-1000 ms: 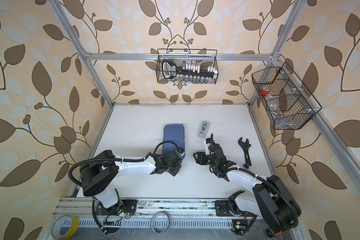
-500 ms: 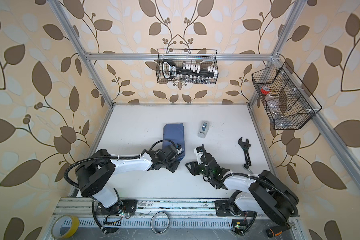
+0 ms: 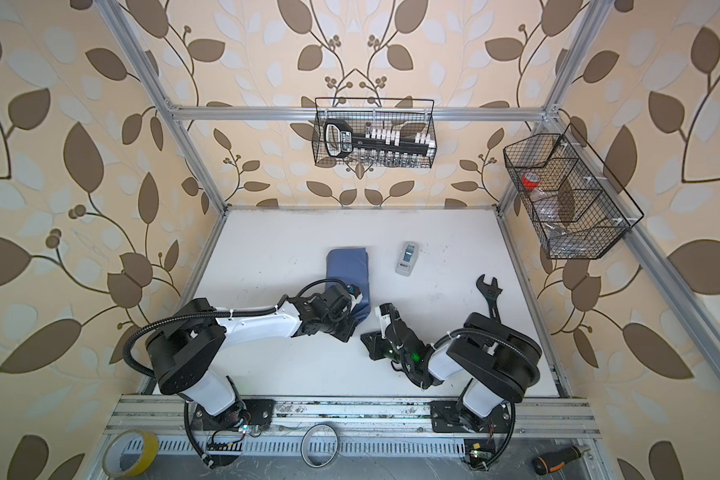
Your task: Wrap the gift box in paper
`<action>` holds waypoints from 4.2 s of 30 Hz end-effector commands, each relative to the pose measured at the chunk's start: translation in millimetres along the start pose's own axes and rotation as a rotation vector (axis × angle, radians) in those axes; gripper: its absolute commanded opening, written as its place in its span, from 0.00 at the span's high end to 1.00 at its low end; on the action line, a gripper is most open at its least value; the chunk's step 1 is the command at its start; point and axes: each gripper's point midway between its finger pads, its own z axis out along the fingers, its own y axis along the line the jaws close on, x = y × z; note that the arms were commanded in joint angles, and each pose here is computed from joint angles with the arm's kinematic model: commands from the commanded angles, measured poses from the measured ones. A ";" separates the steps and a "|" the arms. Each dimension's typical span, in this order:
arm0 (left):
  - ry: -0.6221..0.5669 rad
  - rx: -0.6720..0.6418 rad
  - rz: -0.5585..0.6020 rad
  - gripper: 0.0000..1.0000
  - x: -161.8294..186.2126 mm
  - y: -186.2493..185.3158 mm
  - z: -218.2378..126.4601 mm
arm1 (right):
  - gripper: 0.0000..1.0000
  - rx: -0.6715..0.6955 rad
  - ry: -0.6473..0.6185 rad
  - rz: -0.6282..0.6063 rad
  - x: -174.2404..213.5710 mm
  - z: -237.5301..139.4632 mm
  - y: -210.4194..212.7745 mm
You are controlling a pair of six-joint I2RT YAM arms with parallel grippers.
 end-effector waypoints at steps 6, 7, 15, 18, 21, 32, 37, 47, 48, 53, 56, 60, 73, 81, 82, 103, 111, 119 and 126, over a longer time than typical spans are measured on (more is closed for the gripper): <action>-0.070 0.041 0.009 1.00 -28.7 -13.5 -26.2 | 0.87 -0.010 -0.111 0.036 -18.7 20.3 11.9; -0.069 0.038 0.009 1.00 -28.6 -12.7 -26.4 | 0.87 -0.001 -0.119 0.037 -20.0 20.9 10.9; -0.075 0.055 0.007 1.00 -33.8 -16.5 -29.0 | 0.90 0.013 -0.187 0.062 -27.1 25.6 5.1; -0.076 0.056 0.009 1.00 -35.1 -17.2 -29.9 | 0.90 0.005 -0.210 0.065 -29.9 27.2 5.7; -0.078 0.059 0.011 1.00 -35.5 -17.9 -30.6 | 0.92 -0.006 -0.227 0.071 -32.9 29.8 7.1; -0.080 0.044 0.025 0.86 -37.6 -16.6 -34.1 | 0.94 0.017 -0.264 0.080 -35.7 31.5 0.0; -0.102 0.027 0.041 0.67 -40.5 -14.9 -44.3 | 0.95 0.018 -0.271 0.083 -36.0 32.2 -1.1; -0.304 -0.124 0.155 0.19 -49.2 10.7 -103.0 | 0.96 0.026 -0.269 0.080 -34.5 32.3 -3.6; -0.336 -0.162 0.170 0.18 -51.7 17.0 -110.8 | 0.96 0.027 -0.271 0.080 -35.1 32.2 -3.9; -0.439 -0.276 0.361 0.15 -56.6 31.3 -127.3 | 0.96 0.028 -0.272 0.078 -35.5 33.6 -3.9; -0.510 -0.299 0.506 0.13 -59.2 30.2 -127.0 | 0.97 0.022 -0.271 0.079 -35.8 35.1 -2.3; -0.527 -0.355 0.682 0.08 -58.7 32.9 -119.9 | 0.97 0.017 -0.268 0.078 -36.0 35.7 -0.9; -0.506 -0.353 1.062 0.01 -49.7 22.2 -81.4 | 0.98 0.024 -0.269 0.078 -35.2 32.3 -2.9; -0.436 -0.395 1.201 0.01 -50.8 27.7 -52.9 | 0.98 0.030 -0.272 0.078 -36.0 31.4 -3.7; -0.431 -0.398 1.205 0.01 -50.9 28.5 -51.3 | 0.98 0.031 -0.271 0.078 -35.7 31.1 -3.8; -0.357 -0.495 1.209 0.03 -51.7 54.5 -15.4 | 0.98 0.046 -0.272 0.074 -35.8 28.0 -7.4; -0.371 -0.469 1.132 0.15 -60.4 56.7 -26.5 | 0.98 0.050 -0.279 0.065 -38.1 22.4 -9.4; -0.352 -0.458 1.114 0.28 -59.3 59.8 -23.6 | 0.95 0.071 -0.281 0.039 -36.8 11.8 -19.7; -0.343 -0.454 1.101 0.35 -58.8 63.6 -22.4 | 0.74 0.096 -0.302 0.048 -44.5 -7.0 -42.1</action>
